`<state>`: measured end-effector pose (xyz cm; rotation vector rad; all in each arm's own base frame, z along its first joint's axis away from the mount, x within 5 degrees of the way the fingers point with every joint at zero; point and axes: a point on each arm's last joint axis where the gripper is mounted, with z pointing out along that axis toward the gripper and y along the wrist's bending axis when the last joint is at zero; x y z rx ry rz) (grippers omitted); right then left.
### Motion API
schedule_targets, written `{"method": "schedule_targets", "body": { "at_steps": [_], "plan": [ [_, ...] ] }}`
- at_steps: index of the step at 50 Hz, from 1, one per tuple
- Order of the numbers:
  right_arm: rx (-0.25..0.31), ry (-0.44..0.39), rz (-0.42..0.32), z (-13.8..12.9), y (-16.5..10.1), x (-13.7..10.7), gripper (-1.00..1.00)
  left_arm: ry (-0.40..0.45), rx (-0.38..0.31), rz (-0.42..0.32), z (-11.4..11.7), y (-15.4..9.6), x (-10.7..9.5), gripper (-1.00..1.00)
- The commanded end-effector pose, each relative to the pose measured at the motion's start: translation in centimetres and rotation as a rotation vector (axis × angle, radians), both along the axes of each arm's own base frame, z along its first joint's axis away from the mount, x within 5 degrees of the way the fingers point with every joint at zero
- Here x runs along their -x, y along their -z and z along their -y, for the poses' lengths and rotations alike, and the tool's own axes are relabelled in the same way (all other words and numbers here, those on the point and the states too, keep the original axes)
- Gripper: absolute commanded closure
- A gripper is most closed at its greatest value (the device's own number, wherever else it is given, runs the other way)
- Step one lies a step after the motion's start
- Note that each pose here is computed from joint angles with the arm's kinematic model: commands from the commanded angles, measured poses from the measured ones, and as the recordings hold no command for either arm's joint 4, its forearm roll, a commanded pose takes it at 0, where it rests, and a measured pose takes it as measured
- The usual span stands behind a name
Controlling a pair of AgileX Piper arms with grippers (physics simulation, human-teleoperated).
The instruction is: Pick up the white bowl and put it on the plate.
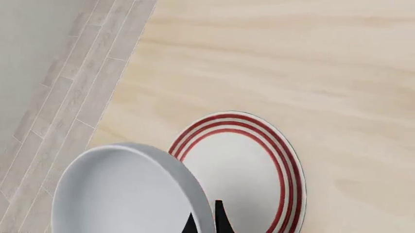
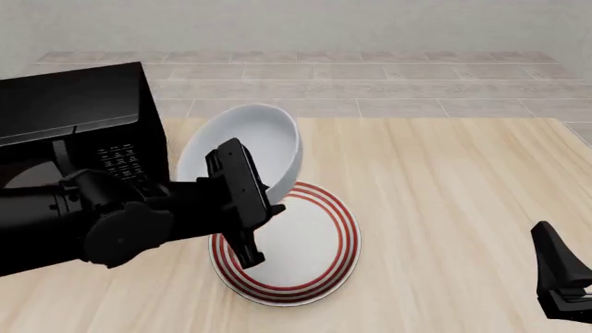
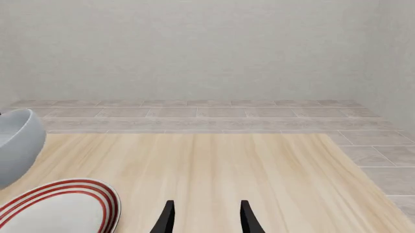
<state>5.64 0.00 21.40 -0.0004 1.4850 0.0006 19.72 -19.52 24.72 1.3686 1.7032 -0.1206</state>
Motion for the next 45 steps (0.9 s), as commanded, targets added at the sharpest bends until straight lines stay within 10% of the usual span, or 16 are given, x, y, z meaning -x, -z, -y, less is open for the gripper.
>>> {"method": "schedule_targets", "body": {
  "at_steps": [1,45],
  "plan": [
    [0.000,0.000,0.000,0.0,0.0,0.0,-1.00,0.027,-0.022,0.026,0.5,0.5,-0.2,1.00],
    [0.000,0.000,0.000,0.0,0.0,0.0,-1.00,0.035,0.032,-0.074,2.9,1.9,0.9,1.00]
  ]
}}
